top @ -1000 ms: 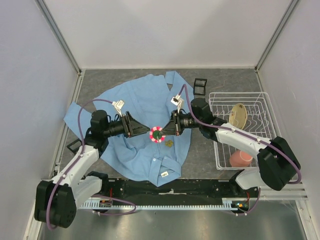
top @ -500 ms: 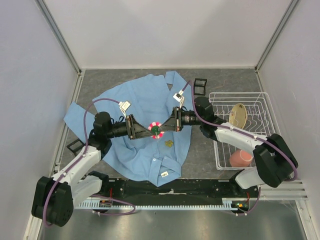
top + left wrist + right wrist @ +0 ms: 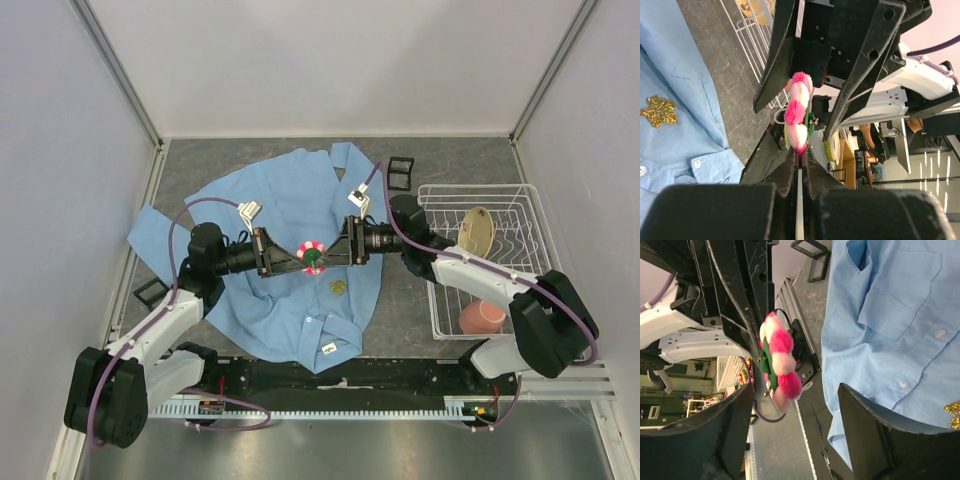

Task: Remove the brooch from the garment
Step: Close the brooch.

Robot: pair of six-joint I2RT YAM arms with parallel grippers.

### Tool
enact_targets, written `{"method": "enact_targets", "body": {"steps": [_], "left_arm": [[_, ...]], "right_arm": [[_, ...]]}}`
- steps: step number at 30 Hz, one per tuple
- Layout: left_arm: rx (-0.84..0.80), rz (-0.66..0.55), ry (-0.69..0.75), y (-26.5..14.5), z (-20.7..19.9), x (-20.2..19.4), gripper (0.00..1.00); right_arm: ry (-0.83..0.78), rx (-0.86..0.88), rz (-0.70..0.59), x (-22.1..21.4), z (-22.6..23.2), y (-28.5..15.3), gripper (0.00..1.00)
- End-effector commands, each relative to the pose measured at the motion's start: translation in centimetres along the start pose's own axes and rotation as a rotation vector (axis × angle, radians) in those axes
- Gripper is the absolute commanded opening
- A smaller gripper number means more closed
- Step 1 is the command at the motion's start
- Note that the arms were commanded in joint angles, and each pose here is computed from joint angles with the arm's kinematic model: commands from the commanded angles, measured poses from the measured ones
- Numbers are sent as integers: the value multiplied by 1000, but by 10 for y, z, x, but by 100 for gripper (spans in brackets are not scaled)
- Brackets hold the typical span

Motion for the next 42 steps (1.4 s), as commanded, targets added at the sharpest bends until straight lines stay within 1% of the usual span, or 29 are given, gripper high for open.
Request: {"method": "enact_targets", "body": {"steps": [1, 2, 5, 10, 15, 18, 20, 21, 26, 27, 29, 31, 33, 35, 36, 37, 39, 40, 42], "left_arm": [[-8, -37, -12, 1, -2, 8, 2], [-2, -43, -25, 1, 0, 8, 2], [21, -58, -58, 2, 4, 9, 2], [31, -66, -81, 4, 7, 9, 2], [49, -80, -100, 4, 10, 7, 2], [75, -87, -97, 4, 13, 7, 2], [87, -74, -90, 4, 16, 5, 2], [92, -61, -92, 4, 17, 4, 2], [80, -21, -69, 3, 20, -2, 2], [99, -5, -93, 3, 23, -5, 2], [95, 4, -96, 1, 24, -9, 2], [75, 1, -80, 0, 22, -10, 2], [58, 19, -74, 0, 22, -12, 2], [11, 58, -79, 1, 21, -13, 2], [-14, 68, -80, 1, 20, -14, 2], [-56, 62, -59, 1, 18, -12, 2], [-95, 97, -66, 1, 19, -14, 2], [-115, 104, -50, 1, 17, -12, 2], [-141, 131, -44, 0, 16, -13, 2]], "right_arm": [[-67, 4, -16, -10, 7, -12, 78], [-60, 12, -20, -12, 9, -13, 82], [-75, 48, -23, -22, 14, -11, 86], [-75, 110, -1, -36, 28, 6, 86], [-73, 160, -42, -31, 40, 10, 86], [-55, 160, -30, -29, 48, 12, 85], [-70, 161, -30, -25, 55, 14, 85], [-52, 134, -27, -23, 54, 16, 85], [-47, 89, -48, 3, 63, 31, 84], [-26, 81, -44, 5, 63, 33, 84], [-22, 85, -64, 14, 67, 35, 84], [-60, 82, -61, 22, 72, 34, 85], [-108, 41, -59, 26, 67, 27, 85], [-170, -7, -152, 37, 67, 0, 85], [-169, -64, -179, 39, 64, -17, 87], [-210, -99, -175, 38, 56, -22, 88], [-183, -121, -152, 38, 41, -31, 88], [-168, -126, -115, 30, 28, -32, 84], [-187, -128, -106, 24, 23, -37, 81]]}}
Point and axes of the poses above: each gripper's point midway between its finger pads, its own y axis out along the fingers, its own z axis along the line the jaws close on, x = y × z, the point moved 9 cm from there along -y, back along the fingers, and after that the axes turned 11 degrees about y, right-handed, at the moved point
